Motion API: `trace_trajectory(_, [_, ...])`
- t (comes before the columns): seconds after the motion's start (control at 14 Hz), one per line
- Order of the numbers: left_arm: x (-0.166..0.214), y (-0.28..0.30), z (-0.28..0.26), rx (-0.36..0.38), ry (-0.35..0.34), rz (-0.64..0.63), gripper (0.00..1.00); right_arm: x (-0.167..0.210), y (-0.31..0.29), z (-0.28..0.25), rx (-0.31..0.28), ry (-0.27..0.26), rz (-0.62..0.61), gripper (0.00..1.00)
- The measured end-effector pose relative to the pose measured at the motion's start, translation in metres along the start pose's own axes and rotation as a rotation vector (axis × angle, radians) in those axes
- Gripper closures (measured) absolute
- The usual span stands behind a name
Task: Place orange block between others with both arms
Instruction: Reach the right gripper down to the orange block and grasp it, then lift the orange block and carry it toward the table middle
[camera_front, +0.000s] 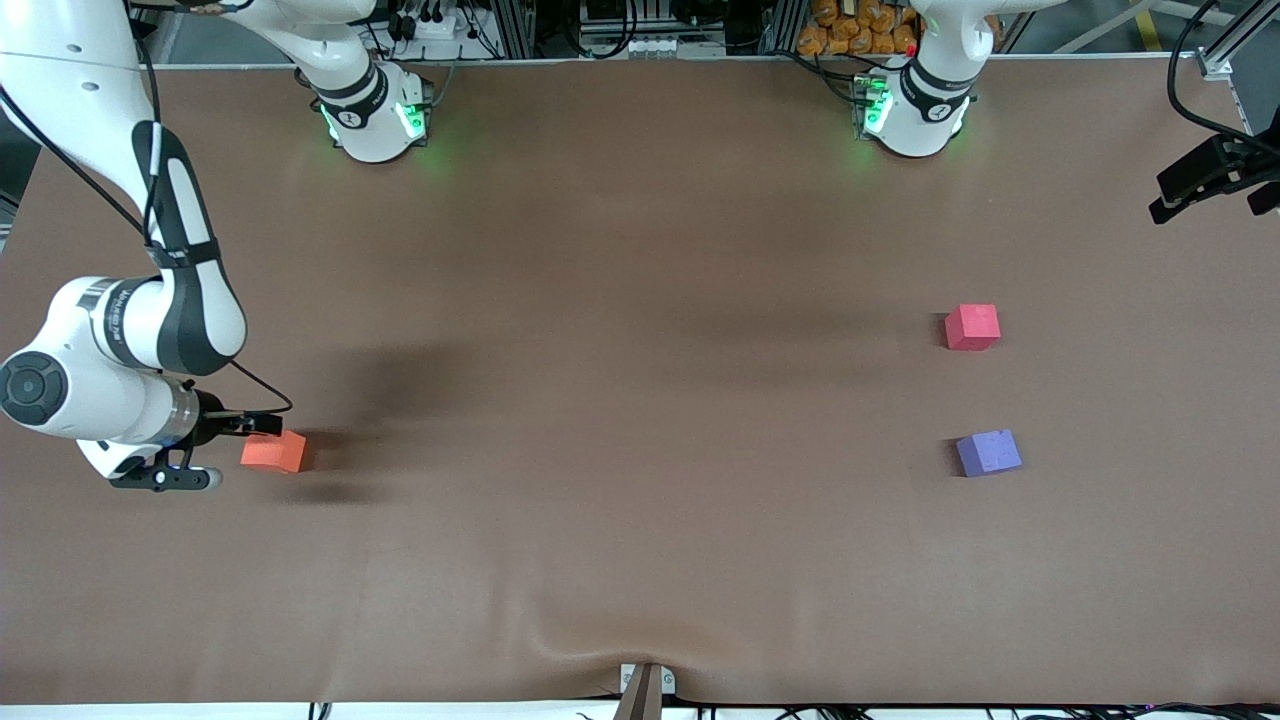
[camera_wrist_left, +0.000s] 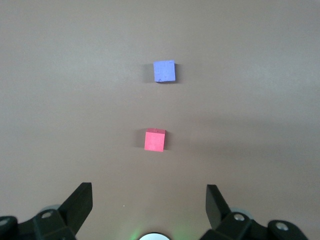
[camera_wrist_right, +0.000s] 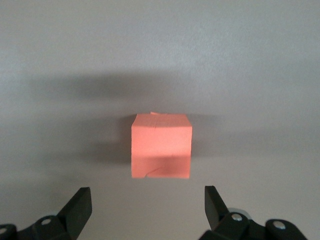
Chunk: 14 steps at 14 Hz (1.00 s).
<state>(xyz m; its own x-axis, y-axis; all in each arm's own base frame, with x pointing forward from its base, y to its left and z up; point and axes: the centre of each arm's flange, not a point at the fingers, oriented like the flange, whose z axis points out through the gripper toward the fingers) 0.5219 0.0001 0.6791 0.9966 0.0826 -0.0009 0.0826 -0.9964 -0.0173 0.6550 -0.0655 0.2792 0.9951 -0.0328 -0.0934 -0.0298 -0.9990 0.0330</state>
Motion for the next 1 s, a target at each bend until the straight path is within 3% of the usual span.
trace_trajectory(0.86, [0.001, -0.011, -0.002, 0.0, 0.005, -0.019, 0.0, 0.011, 0.007, 0.073, -0.013, 0.008, 0.007, 0.0])
trace_trajectory(1.0, [0.001, -0.01, -0.002, 0.0, 0.005, -0.017, 0.0, 0.011, 0.007, 0.077, -0.013, 0.004, 0.007, 0.04])
